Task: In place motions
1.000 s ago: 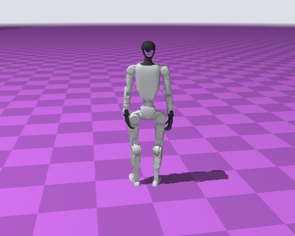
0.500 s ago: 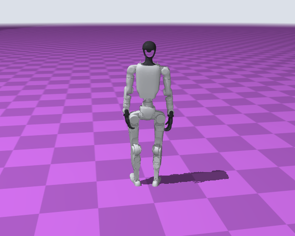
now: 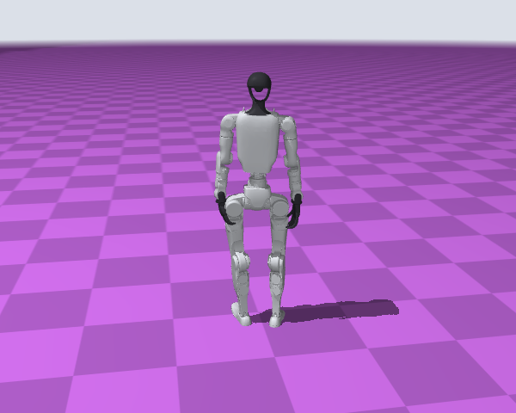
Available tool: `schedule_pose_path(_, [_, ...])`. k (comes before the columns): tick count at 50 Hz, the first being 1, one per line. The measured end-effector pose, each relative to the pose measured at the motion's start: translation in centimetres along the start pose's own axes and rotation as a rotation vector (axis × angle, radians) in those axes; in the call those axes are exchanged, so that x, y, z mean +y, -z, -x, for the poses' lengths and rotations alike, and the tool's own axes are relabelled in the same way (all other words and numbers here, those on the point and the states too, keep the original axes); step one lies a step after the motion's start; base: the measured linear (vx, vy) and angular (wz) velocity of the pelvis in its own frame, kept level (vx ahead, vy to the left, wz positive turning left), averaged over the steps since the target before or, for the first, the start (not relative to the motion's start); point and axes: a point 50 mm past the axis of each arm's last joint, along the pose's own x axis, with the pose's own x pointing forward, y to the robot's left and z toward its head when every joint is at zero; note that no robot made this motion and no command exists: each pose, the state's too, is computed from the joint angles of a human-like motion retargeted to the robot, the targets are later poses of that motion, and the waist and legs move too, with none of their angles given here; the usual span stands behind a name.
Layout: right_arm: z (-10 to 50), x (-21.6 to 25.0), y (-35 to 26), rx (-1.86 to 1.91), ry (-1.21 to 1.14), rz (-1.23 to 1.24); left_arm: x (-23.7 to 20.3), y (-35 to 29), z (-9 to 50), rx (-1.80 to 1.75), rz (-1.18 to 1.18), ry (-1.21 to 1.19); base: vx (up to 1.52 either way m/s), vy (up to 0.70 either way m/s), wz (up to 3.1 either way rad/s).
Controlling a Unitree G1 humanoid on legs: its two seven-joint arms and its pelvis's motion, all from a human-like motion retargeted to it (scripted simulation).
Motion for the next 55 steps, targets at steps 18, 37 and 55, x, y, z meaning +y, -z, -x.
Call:
schedule_pose_path(18, [0.0, 0.3, 0.3, 0.02, -0.016, 0.012, 0.9, 1.0, 0.2, 0.042, 0.004, -0.028, 0.0, 0.0, 0.0])
schedule_pose_path(37, [0.1, -0.2, -0.1, 0.008, -0.006, 0.019, 0.1, -0.4, 0.1, 0.003, -0.036, -0.006, 0.0, 0.0, 0.0])
schedule_pose_path(55, [0.0, 0.0, 0.2, 0.017, -0.012, 0.017, 0.7, 0.2, 0.2, 0.025, -0.02, -0.02, 0.0, 0.0, 0.0])
